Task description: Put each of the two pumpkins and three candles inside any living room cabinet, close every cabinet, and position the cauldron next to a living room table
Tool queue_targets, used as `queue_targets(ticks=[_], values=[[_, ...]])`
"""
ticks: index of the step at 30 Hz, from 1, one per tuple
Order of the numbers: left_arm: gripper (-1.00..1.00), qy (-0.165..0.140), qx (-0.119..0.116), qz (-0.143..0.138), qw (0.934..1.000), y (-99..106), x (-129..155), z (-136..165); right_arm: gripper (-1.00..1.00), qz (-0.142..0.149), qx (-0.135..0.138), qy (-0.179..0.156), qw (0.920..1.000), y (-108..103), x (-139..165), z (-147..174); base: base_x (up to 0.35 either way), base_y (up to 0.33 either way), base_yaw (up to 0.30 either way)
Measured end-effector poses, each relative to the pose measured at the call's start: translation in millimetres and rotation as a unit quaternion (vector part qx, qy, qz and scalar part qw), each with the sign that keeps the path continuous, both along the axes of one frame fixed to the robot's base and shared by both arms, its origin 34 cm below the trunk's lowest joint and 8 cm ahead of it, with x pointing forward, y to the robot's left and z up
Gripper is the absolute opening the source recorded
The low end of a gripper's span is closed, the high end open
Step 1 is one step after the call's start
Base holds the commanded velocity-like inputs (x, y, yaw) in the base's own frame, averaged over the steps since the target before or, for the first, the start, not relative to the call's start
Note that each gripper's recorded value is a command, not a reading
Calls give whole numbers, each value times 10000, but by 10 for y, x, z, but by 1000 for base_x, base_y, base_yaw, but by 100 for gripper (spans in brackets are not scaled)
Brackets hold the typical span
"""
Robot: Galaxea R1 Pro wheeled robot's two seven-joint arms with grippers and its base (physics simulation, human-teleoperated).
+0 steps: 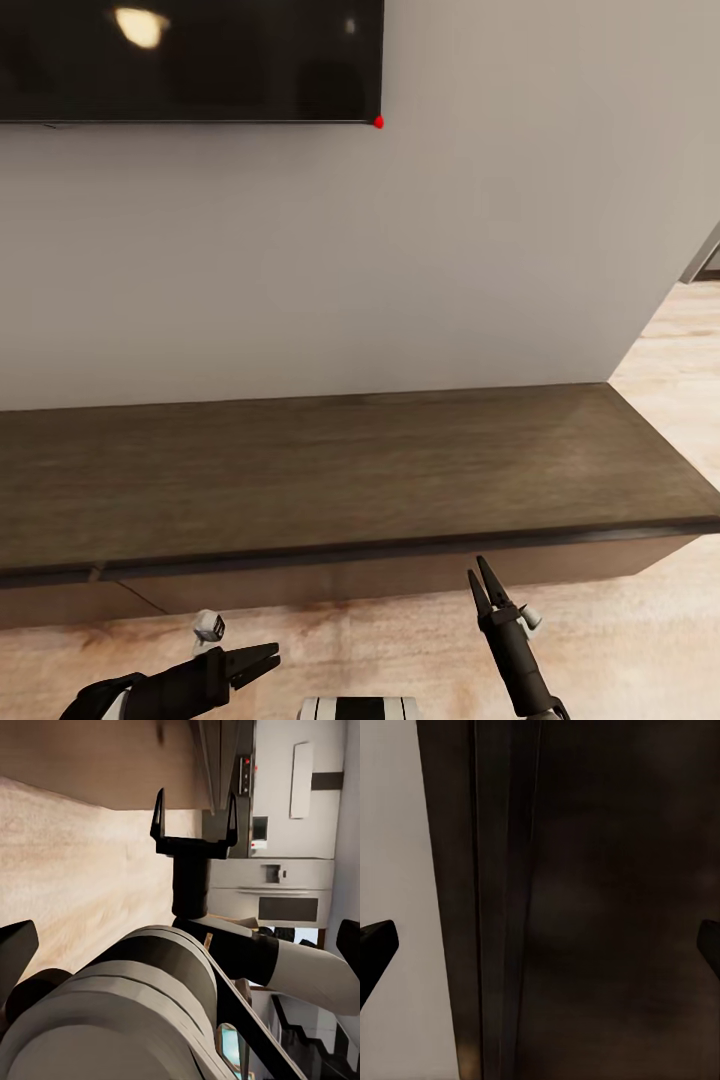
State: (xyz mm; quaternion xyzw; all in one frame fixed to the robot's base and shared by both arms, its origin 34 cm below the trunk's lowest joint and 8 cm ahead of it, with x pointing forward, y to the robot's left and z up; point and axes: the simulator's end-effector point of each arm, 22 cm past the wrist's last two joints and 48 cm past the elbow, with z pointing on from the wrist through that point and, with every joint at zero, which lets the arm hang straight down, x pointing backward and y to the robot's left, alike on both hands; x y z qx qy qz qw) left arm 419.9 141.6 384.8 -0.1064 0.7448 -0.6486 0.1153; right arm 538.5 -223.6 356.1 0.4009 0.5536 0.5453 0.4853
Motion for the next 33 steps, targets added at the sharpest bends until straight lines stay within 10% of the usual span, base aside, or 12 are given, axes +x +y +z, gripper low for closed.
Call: queue_targets(ticks=[33], values=[[100,-1,0,0,10000,0,0,0,100,8,8,-8,10000,0,5,6,30,0,0]])
